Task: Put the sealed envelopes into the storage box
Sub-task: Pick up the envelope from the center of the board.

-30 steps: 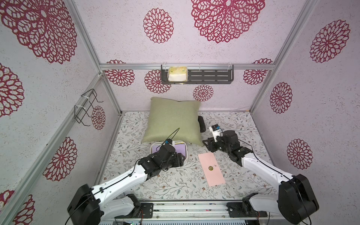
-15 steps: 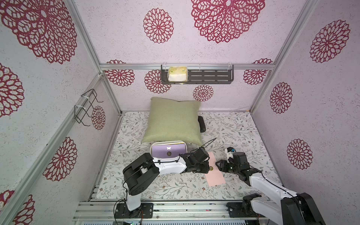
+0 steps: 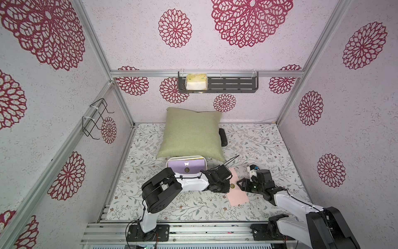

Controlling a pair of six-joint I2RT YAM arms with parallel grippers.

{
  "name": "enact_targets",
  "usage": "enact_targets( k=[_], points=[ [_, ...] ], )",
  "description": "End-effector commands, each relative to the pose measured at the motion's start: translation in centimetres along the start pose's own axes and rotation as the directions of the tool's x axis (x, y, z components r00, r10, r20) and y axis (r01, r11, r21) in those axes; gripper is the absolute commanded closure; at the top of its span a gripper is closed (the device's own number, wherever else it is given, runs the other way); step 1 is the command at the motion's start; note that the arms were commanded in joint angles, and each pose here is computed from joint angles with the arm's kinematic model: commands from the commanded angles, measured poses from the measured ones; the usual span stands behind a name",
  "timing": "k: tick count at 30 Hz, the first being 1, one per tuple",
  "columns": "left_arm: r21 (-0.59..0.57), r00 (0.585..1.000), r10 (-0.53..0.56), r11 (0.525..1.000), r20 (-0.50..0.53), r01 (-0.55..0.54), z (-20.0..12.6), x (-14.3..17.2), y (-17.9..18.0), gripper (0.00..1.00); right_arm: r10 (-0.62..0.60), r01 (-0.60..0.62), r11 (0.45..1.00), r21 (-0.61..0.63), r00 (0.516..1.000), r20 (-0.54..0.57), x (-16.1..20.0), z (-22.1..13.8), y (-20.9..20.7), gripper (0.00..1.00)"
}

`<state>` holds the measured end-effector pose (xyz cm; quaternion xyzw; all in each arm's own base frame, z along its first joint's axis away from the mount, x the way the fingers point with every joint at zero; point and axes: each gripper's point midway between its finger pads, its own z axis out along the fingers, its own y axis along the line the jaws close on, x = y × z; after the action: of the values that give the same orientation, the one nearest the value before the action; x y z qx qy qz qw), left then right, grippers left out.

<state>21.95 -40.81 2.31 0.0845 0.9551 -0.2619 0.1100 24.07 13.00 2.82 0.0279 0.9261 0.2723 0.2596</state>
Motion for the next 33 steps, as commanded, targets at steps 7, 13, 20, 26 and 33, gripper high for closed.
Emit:
enact_targets(
  k=[7,13,20,26,33],
  points=[
    [-0.069,0.999,-0.028,0.997,-0.028,0.026,1.4,0.5,2.2,0.89,0.019,-0.022,0.991,-0.133,0.999,-0.026,-0.6,-0.7,2.9,0.53],
    [-0.069,0.999,-0.037,0.997,-0.026,0.035,1.4,0.6,2.4,0.98,0.018,-0.021,0.972,-0.235,1.000,-0.017,-1.5,-1.7,5.2,0.53],
    [-0.065,0.999,-0.036,0.997,-0.017,0.035,1.3,0.4,2.4,1.00,0.066,-0.069,0.960,-0.271,0.998,-0.018,-1.4,-1.6,5.2,0.53],
    [-0.027,0.999,0.001,1.000,0.044,0.000,-0.7,-1.3,0.6,0.94,0.033,-0.029,0.991,-0.133,0.999,0.031,-2.1,-1.2,2.7,0.53],
    [-0.015,0.990,0.039,0.999,0.137,-0.037,-3.8,-3.7,-1.2,0.63,0.014,-0.010,0.996,-0.085,0.999,0.040,-1.9,-0.8,1.6,0.53]
  ],
)
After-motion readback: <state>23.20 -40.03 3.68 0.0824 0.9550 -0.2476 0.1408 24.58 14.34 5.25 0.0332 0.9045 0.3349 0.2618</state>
